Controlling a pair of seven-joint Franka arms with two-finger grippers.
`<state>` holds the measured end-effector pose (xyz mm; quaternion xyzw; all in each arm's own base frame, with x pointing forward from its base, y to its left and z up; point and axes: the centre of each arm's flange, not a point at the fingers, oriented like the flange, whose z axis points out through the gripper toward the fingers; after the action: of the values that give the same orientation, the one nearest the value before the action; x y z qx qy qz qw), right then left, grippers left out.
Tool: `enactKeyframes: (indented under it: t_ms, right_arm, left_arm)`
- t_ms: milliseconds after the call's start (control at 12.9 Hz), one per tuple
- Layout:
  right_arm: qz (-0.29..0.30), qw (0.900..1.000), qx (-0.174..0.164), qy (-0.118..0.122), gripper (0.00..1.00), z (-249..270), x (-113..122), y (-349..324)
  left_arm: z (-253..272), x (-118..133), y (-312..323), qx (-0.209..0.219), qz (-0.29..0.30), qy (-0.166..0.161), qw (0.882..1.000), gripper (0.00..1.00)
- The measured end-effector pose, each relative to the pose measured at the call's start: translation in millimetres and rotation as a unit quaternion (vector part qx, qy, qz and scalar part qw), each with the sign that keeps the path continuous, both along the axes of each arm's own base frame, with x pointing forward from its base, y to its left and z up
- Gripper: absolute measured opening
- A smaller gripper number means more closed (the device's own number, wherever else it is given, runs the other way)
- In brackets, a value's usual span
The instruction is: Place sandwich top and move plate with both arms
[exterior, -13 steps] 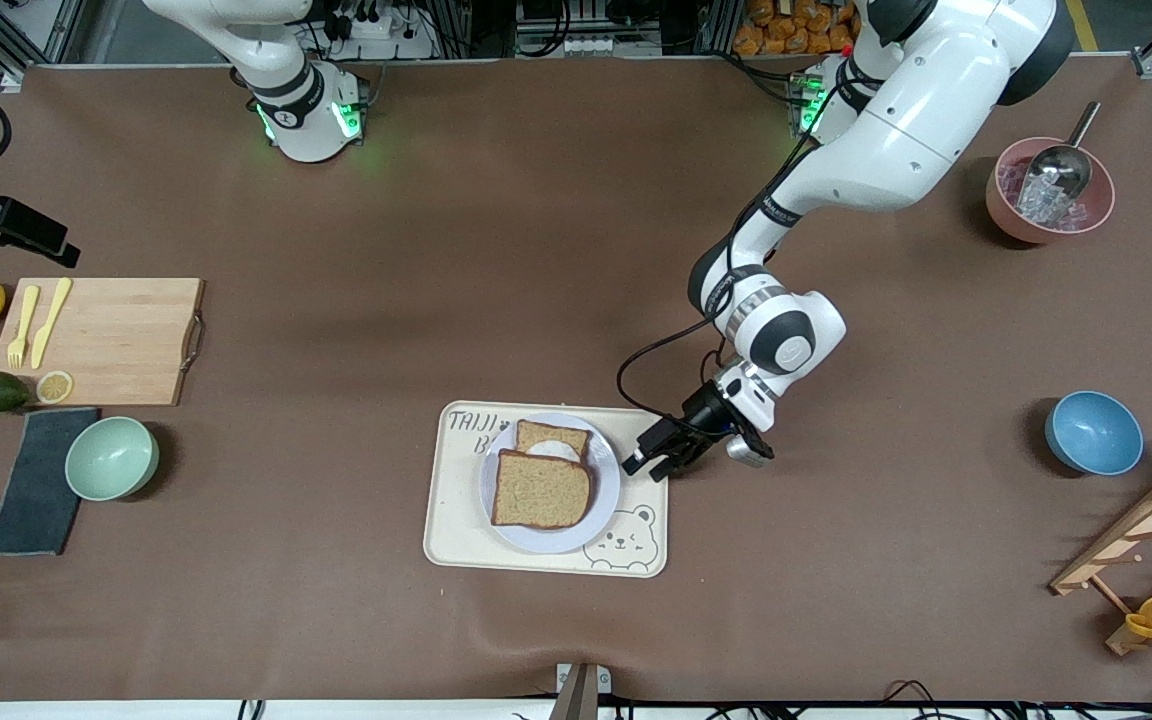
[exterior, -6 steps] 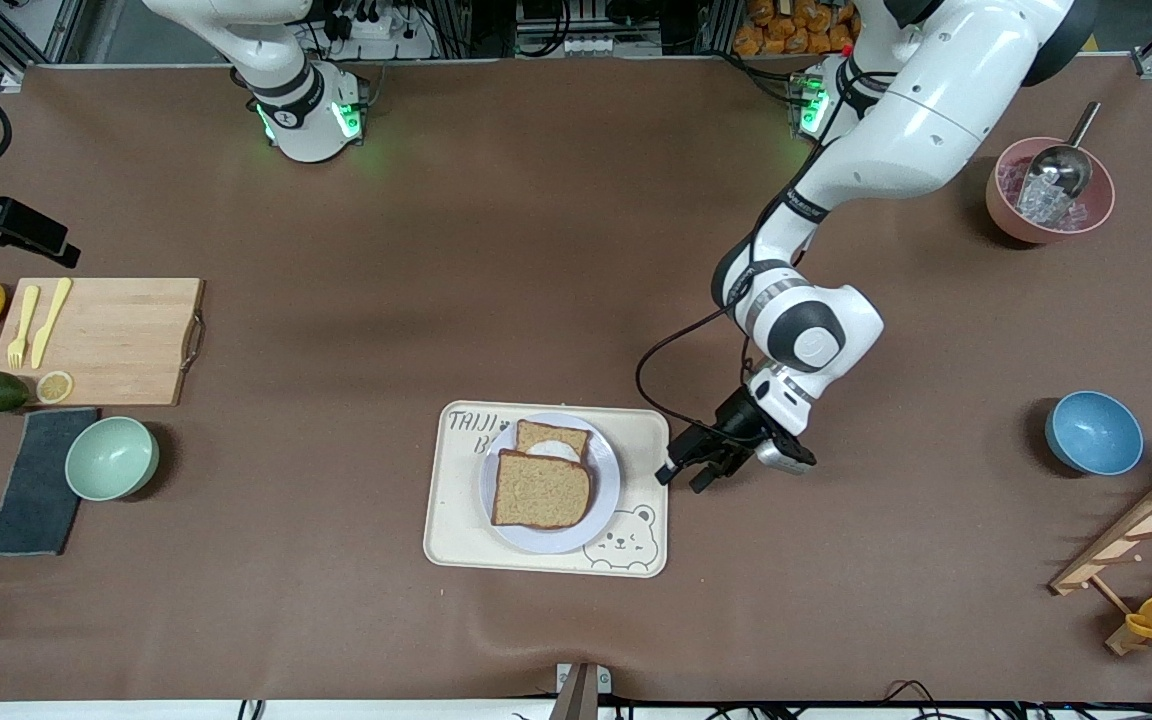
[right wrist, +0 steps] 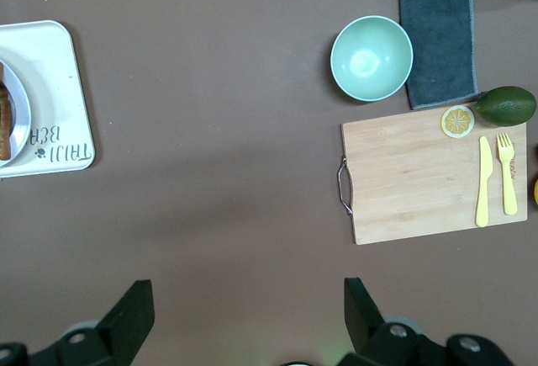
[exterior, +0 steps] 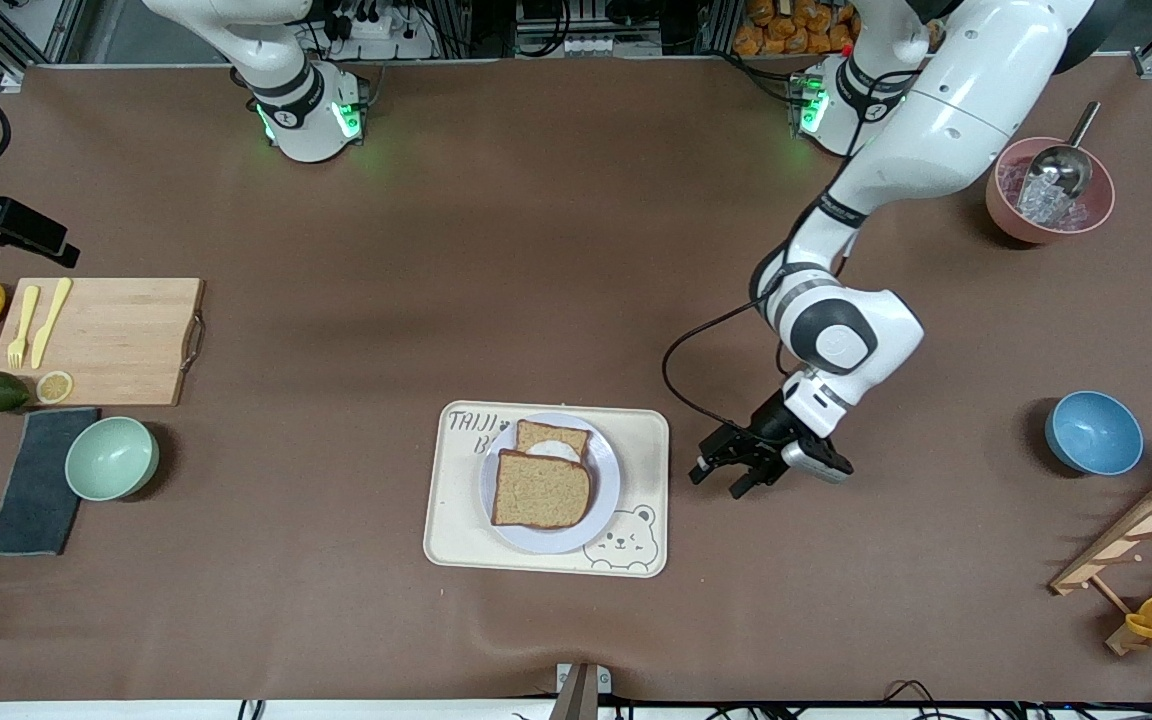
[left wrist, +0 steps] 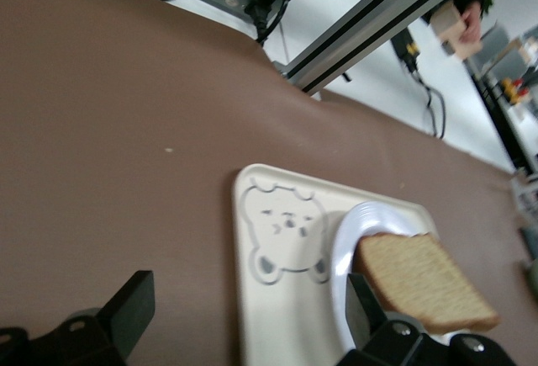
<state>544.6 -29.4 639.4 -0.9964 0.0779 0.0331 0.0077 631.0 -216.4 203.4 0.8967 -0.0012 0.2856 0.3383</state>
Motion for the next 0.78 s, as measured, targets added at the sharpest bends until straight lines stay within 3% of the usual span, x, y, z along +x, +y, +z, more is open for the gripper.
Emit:
enactKeyframes:
  t_ms: [311, 544, 777]
  right_arm:
    - [0.0, 1.0, 0.0, 0.0, 1.0, 0.0, 0.0, -0.1]
    - [-0.001, 1.0, 0.0, 0.001, 1.0, -0.1, -0.1, -0.4]
    - [-0.002, 1.0, 0.0, 0.001, 1.0, -0.2, -0.2, -0.7]
  left_arm:
    - [6.6, 9.5, 50.0, 0.056, -0.057, -0.015, 0.997, 1.0]
    - [41.5, 21.4, 74.0, 0.075, -0.111, 0.028, 0.991, 1.0]
    - [88.7, 28.8, 112.1, 0.132, -0.146, 0.084, 0.977, 1.0]
